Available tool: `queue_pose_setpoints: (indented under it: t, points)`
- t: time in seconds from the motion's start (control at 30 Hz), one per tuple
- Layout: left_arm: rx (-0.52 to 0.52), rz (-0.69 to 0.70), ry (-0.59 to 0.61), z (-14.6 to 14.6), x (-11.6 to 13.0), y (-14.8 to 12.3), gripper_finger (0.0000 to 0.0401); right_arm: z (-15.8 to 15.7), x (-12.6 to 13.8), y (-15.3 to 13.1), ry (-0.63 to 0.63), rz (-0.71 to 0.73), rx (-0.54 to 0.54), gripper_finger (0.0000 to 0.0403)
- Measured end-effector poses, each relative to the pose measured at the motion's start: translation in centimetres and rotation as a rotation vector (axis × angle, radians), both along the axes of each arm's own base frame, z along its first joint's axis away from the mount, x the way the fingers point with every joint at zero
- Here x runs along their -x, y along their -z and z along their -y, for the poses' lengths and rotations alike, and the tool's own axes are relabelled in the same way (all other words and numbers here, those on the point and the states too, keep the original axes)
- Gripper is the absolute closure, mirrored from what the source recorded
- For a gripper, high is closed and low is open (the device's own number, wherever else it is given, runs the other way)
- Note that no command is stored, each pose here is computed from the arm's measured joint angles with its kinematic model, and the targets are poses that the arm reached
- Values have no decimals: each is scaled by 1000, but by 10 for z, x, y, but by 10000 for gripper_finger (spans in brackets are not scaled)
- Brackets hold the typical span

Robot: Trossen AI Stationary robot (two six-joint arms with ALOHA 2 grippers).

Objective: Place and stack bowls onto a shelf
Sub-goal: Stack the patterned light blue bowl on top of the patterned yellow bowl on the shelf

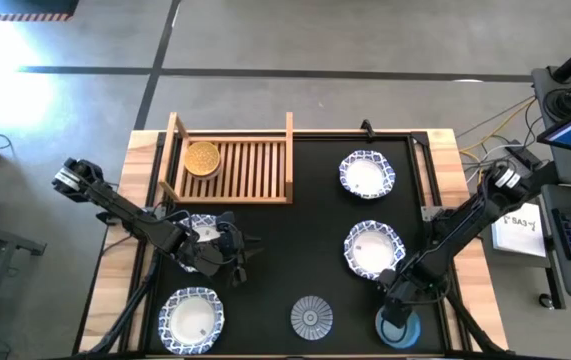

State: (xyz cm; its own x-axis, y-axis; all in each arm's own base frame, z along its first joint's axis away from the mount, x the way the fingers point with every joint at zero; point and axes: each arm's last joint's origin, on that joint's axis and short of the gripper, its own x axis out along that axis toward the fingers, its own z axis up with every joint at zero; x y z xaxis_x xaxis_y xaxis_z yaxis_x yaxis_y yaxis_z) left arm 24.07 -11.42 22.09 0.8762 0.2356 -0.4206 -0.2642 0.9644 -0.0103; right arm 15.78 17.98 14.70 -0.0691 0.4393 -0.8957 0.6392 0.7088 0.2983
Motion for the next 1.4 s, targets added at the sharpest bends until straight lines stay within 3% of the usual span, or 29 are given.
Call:
queue_pose_setpoints:
  t: [0.23, 0.37, 0.57, 0.7, 0.8, 1.13, 1.27, 1.4]
  points:
    - [2, 2, -1, 0, 0, 0, 298, -1, 0, -7, 4, 24, -45, 382]
    - [35, 14, -16, 0, 0, 0, 298, -1, -3, -20, 37, 71, -58, 386]
    - [49, 18, -24, 0, 0, 0, 298, -1, -21, -54, 82, 344, 18, 387]
    - [53, 27, -26, 0, -1, -1, 298, 12, -40, -77, 120, 519, 233, 388]
    - [43, 38, -37, 0, -1, -2, 298, 27, -55, -86, 125, 573, 461, 388]
    - [-177, 98, -133, -2, -6, -7, 298, 69, -121, -103, 122, 716, 1167, 389]
    - [-290, 164, -221, -1, -12, -13, 298, 83, -147, -106, 140, 701, 1354, 389]
    - [-397, 216, -320, 2, -19, -19, 298, 91, -172, -110, 177, 686, 1463, 389]
